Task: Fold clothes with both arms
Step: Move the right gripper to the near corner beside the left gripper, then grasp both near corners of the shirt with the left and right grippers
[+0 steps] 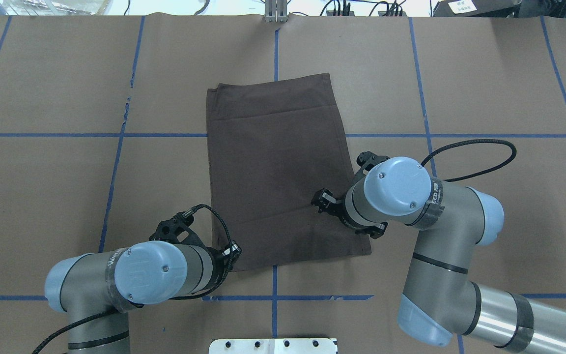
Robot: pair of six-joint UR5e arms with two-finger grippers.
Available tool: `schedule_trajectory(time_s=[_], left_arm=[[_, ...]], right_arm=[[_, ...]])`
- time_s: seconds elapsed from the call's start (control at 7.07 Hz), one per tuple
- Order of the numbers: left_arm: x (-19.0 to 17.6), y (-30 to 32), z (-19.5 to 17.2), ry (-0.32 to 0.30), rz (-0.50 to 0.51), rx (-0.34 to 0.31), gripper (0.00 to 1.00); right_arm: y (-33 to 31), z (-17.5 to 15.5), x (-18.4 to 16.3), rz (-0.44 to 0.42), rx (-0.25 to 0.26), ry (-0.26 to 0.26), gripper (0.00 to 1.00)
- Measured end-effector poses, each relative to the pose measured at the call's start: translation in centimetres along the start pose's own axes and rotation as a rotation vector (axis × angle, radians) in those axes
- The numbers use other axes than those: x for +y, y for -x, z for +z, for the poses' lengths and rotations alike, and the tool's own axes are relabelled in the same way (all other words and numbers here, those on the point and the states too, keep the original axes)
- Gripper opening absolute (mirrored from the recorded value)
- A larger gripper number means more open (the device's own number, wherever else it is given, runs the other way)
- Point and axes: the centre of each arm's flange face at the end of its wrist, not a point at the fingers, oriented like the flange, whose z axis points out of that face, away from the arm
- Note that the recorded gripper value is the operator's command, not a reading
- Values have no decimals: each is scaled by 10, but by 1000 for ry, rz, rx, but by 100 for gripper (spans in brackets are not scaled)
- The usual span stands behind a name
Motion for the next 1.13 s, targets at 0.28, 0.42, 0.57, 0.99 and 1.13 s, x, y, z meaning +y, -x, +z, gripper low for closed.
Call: schedule_trajectory(time_s=[0.28, 0.42, 0.57, 0.99, 1.13], left_arm=[[0, 0, 0, 1, 0, 0, 0], [0, 0, 0, 0, 0, 1, 0], [0, 0, 0, 0, 0, 2, 0], [1, 0, 0, 0, 1, 3, 0], [1, 0, 0, 1, 1, 3, 0]], right_arm=[[-12, 16, 20, 22, 49, -5, 100], [-16, 24, 28, 17, 64, -3, 100], [-18, 29, 33, 12, 73, -4, 100], [-20, 34, 32, 13, 83, -10, 100], [-21, 35, 30, 16, 86, -14, 100]])
